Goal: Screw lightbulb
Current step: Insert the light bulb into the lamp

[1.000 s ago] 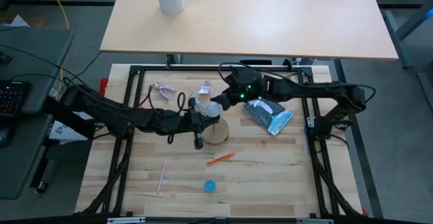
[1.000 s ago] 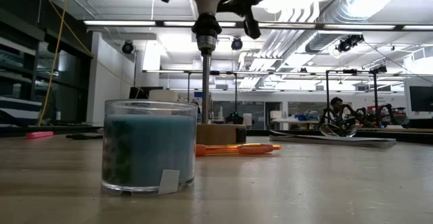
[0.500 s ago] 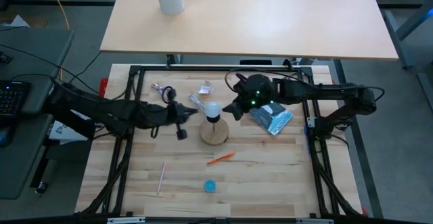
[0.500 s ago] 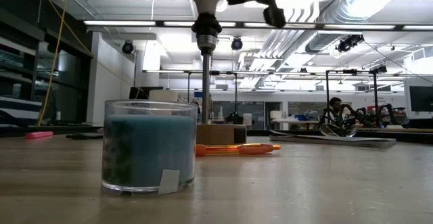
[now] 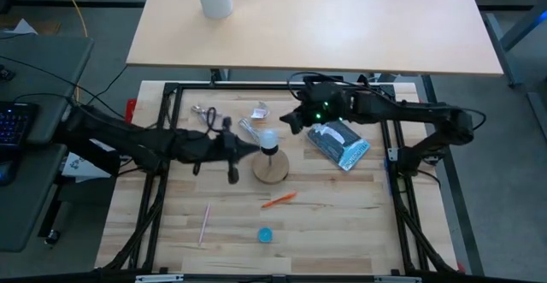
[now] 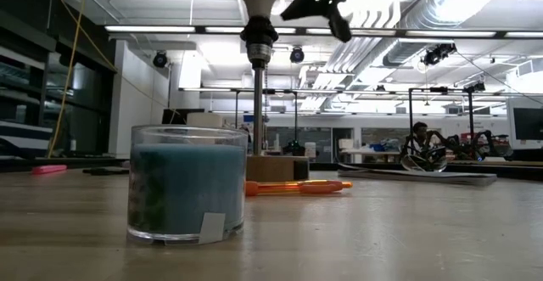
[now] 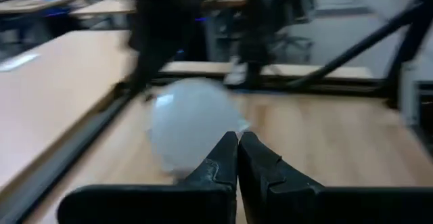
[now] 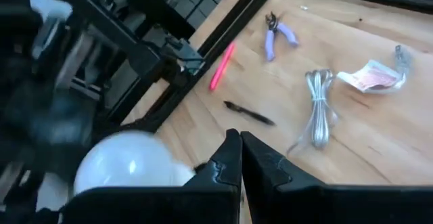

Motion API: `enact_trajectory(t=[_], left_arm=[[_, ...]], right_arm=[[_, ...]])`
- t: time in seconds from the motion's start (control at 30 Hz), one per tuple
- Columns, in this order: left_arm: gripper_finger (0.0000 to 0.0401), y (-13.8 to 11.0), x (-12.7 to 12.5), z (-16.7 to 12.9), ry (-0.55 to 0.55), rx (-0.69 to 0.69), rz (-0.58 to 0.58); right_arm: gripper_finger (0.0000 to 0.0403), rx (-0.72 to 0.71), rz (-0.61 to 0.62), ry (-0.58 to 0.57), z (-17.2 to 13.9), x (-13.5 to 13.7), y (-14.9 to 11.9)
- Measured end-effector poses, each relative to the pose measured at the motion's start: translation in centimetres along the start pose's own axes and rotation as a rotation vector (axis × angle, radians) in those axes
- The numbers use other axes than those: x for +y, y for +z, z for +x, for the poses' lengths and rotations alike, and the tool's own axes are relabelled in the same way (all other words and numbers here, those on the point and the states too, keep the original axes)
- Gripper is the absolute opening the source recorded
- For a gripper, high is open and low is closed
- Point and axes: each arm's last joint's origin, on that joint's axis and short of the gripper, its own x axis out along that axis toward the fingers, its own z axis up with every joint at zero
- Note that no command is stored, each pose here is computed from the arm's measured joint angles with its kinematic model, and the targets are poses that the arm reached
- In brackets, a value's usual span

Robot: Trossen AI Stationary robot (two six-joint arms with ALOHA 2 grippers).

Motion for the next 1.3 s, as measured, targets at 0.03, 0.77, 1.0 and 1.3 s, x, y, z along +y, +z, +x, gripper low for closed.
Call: enact_trajectory(t=[0.03,0.77,1.0,1.3], left_arm=[[0.0,-0.1,-0.5,0.5,-0.023,-0.009,-0.003],[0.0,-1.6,-1.3,3.8,0.001,0.005,0.026],[0.0,-1.5,0.8,0.0,0.112,0.146,0.101],[0.0,-1.4,3.2,-4.4,0.262,0.208,0.062]], right_arm=[[0.0,0.0,0.007,0.01,0.4,-0.3,0.2],[0.0,0.131,0.055,0.158,3.6,0.4,-1.3],[0.0,0.211,0.02,0.117,1.2,1.2,-2.4],[0.0,0.16,-0.037,0.014,-3.1,2.3,-3.0]])
